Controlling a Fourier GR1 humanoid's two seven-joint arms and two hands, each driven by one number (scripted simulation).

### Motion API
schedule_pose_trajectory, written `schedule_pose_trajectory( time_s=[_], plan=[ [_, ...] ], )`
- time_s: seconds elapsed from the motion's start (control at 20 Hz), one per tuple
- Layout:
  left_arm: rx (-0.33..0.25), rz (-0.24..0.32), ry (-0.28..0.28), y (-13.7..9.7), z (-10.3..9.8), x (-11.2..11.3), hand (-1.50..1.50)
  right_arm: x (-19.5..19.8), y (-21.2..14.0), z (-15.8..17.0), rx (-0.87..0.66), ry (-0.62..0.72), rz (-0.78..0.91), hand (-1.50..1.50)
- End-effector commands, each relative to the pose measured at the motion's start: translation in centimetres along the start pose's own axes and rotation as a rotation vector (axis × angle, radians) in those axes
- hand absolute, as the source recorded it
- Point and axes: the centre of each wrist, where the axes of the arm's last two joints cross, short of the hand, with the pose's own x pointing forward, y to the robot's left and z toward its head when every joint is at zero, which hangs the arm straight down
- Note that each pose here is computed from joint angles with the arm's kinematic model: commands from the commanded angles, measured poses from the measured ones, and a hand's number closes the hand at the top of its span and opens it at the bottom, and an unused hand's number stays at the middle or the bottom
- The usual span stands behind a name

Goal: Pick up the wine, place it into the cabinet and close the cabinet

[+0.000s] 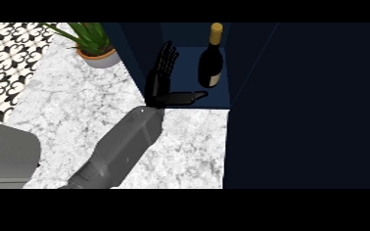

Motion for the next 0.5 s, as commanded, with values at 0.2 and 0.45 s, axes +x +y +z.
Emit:
schedule_pose_trajectory(
  time_s=[0.2, 0.45],
  plan=[
    [-0.129, 0.007, 0.005, 0.5, 4.2, 3.4, -1.5, 1.1, 0.3, -0.3, 0.025, 0.025, 0.023, -1.5],
    [-0.141, 0.022, 0.001, 1.2, 8.4, 7.4, -1.5, 0.8, -0.4, -1.1, 0.001, -0.007, 0.001, -1.5]
  ],
)
